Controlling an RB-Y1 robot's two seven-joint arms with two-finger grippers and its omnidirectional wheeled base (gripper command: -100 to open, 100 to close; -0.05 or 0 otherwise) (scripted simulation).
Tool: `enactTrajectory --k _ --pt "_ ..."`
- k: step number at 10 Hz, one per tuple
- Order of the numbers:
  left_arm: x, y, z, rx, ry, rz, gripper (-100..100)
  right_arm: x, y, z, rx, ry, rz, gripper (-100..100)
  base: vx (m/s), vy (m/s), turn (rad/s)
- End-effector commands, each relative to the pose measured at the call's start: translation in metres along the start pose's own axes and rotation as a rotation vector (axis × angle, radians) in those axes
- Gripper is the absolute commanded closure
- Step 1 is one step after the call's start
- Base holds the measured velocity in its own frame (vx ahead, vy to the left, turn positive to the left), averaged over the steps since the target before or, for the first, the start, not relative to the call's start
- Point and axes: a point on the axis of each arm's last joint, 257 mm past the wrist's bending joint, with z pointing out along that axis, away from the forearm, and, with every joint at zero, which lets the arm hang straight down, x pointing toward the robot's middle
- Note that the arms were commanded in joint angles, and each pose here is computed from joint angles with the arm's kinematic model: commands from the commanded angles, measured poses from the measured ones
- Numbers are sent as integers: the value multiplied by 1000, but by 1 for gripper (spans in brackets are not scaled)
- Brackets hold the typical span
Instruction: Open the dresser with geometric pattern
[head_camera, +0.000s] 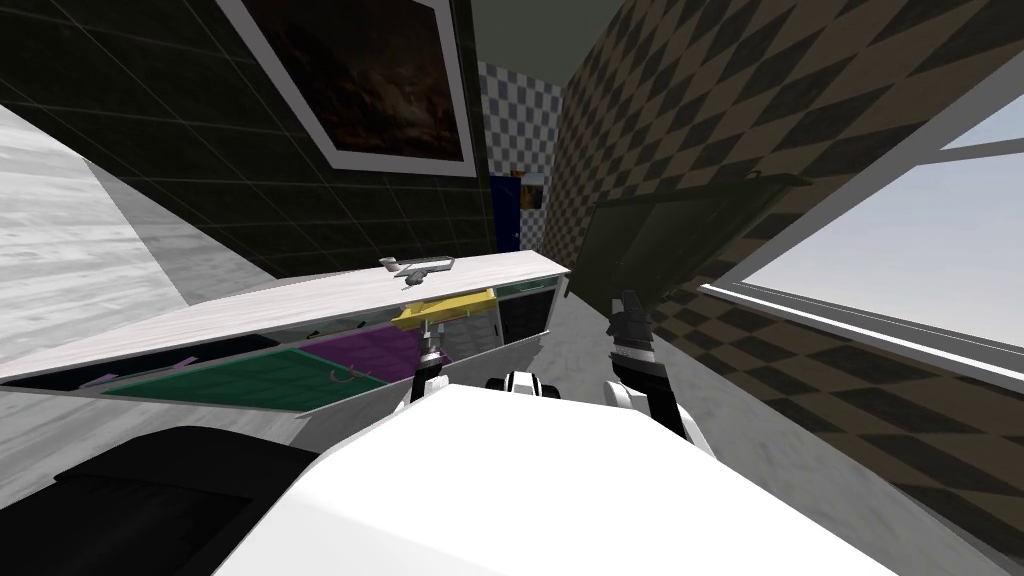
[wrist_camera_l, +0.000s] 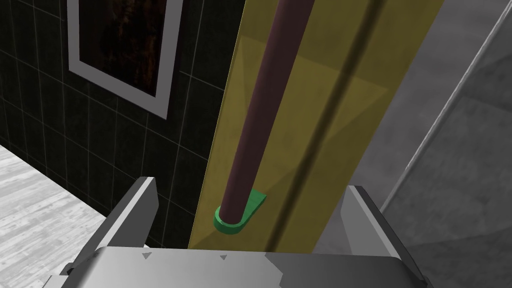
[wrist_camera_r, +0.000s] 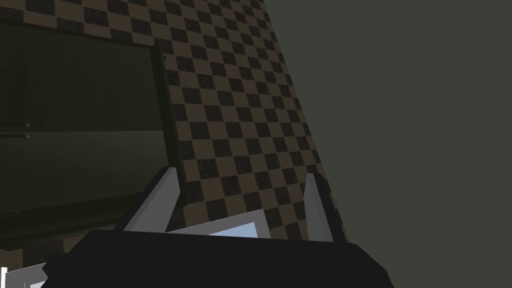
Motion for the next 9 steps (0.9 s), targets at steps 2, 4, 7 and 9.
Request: enactTrajectory --k 2,4,7,9 --pt "1 -13 16 26 10 -4 -100 0 0 0 0 0 0 0 -13 -18 9" --pt "-3 -2 13 -13 0 -3 -100 0 0 0 0 0 0 0 -9 -10 4" --pt "-6 8 7 -47 -10 0 0 0 0 0 0 0 0 0 0 0 0" --pt "-8 11 4 -59 -14 1 0 0 0 0 0 0 0 0 0 0 0"
